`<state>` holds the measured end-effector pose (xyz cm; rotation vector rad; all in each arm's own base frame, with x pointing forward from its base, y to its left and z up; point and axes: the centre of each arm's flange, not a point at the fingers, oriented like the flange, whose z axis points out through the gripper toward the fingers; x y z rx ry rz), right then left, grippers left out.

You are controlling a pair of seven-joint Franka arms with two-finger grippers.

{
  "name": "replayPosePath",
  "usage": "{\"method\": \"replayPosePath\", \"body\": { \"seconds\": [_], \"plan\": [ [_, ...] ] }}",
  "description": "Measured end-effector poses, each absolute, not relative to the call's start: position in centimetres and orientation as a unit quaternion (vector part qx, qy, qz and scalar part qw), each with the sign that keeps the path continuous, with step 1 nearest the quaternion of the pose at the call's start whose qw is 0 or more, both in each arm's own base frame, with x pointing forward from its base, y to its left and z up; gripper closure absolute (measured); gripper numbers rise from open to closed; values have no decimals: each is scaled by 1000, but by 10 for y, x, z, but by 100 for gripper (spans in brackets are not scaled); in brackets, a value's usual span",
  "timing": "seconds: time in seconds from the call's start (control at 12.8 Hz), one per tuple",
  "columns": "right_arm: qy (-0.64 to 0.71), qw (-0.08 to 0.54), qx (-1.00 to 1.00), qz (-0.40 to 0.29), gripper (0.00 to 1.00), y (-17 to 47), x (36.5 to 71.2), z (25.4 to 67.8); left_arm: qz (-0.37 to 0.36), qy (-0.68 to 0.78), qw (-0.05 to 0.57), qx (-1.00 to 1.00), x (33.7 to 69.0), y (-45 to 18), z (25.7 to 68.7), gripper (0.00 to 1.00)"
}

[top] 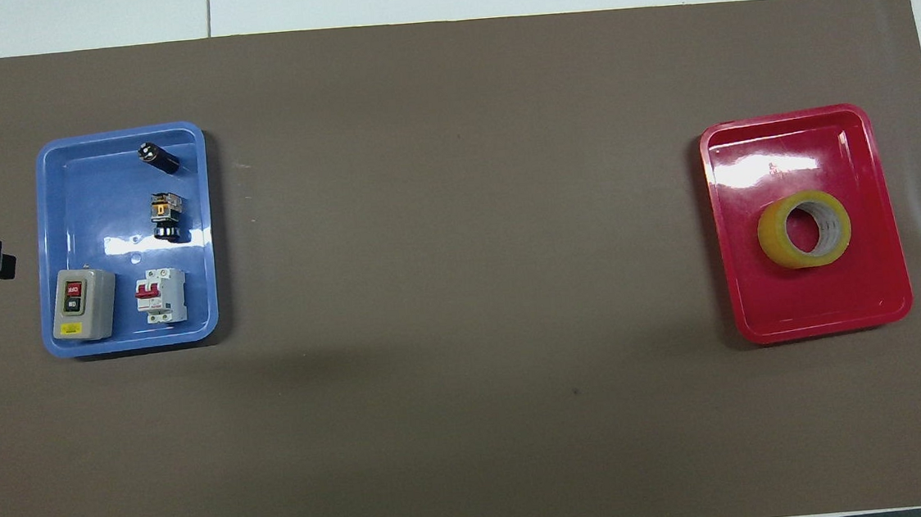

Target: Place and move tape with both arms

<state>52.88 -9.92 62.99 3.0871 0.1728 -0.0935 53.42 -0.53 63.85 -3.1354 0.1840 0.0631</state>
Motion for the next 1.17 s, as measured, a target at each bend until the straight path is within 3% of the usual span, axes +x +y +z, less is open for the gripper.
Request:
{"method": "replayPosePath", "body": {
  "seconds": [0.23,1.17],
  "plan": [
    [18,26,999,-37,0,-74,542,626,20,58,0,-998,534,-5,638,0],
    [13,26,999,-36,0,-77,546,626,19,57,0,-998,535,-5,639,0]
  ]
}}
